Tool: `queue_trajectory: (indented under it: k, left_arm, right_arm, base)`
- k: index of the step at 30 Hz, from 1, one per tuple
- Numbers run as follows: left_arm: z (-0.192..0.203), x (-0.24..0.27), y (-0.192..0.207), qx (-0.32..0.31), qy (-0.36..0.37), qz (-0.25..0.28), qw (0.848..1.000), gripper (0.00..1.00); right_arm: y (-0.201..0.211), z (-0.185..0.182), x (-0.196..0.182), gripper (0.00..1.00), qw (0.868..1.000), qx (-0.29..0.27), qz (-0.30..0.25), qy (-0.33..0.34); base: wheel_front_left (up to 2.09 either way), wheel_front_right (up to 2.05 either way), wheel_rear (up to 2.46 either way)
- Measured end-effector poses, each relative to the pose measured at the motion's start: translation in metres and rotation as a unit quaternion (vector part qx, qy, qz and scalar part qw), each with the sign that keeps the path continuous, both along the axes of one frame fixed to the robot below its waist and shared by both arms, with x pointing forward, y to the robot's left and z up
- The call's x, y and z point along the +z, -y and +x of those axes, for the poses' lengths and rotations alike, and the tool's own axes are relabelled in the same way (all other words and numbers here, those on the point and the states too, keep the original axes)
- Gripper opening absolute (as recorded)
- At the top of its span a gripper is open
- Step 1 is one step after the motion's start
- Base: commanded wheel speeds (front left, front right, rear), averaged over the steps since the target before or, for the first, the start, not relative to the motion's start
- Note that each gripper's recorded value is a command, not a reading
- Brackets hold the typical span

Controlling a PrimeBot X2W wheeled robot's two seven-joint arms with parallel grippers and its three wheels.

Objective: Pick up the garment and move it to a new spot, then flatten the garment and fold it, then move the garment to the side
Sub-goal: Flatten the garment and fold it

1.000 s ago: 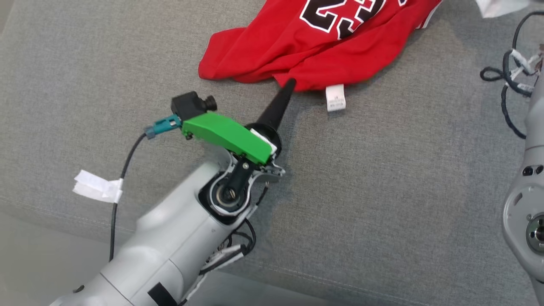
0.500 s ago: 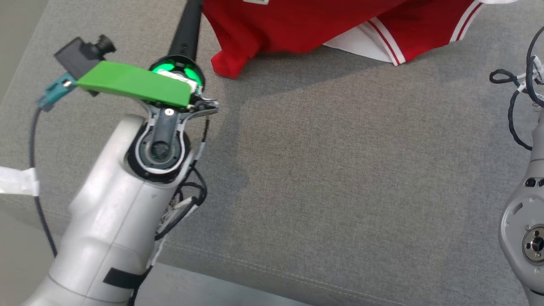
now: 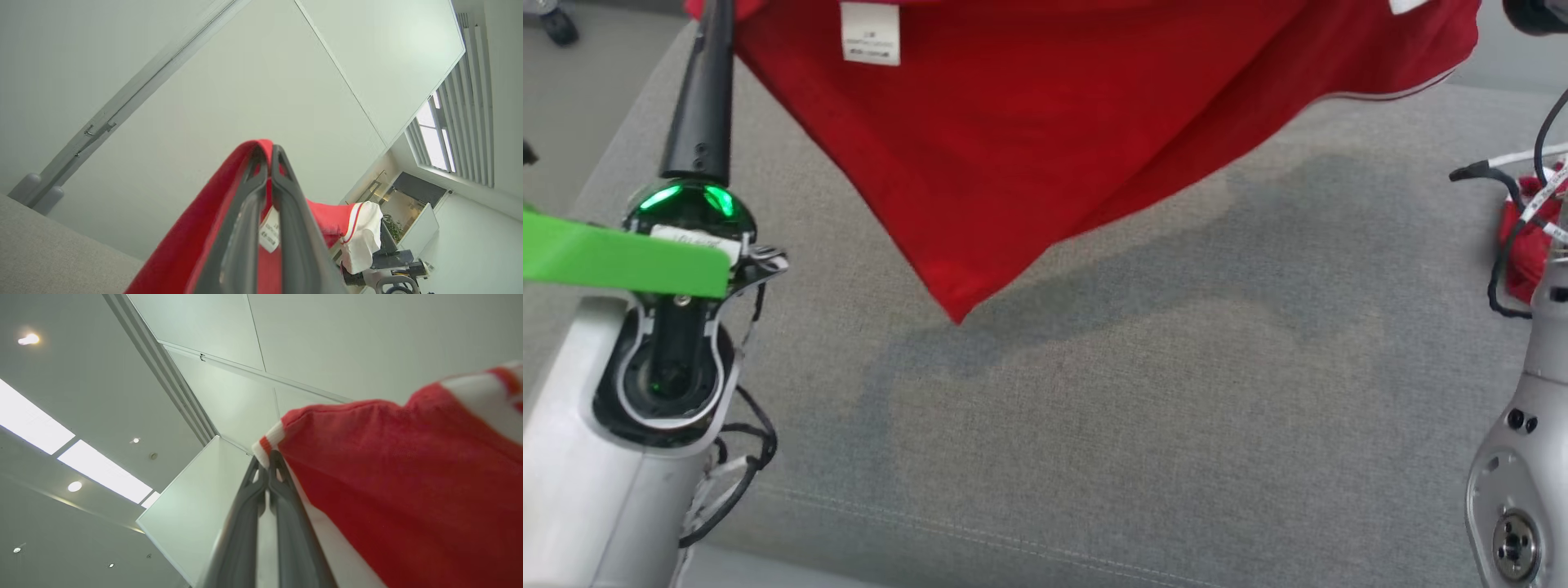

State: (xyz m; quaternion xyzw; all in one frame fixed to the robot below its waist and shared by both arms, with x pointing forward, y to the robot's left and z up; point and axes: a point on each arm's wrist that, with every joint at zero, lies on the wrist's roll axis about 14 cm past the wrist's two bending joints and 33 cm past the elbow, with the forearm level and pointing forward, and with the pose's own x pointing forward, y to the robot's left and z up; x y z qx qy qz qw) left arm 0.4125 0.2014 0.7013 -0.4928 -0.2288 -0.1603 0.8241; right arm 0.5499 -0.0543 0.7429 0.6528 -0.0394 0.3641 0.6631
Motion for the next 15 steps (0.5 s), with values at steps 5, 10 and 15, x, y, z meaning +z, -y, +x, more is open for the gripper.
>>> queue_trajectory:
  k: [5,10,15]
  left_arm:
    - [-0.025,0.024,-0.002,0.007,0.024,0.015,1.000,0.00]
    - [-0.035,0.041,0.011,-0.002,0.025,0.030,0.999,0.00]
    - [-0.024,0.038,0.034,-0.043,0.003,0.042,0.998,0.00]
  right_arm:
    - [0.008,-0.051,0.031,0.00,0.999,0.032,0.026,0.034]
    - [0.029,-0.084,0.048,0.00,1.000,0.003,0.014,0.024]
    - [0.061,-0.085,0.018,0.00,0.998,-0.066,-0.003,-0.013]
  base:
    - [0.00,0.00,0.00]
    - [0.00,0.00,0.00]
    - [0.00,0.00,0.00]
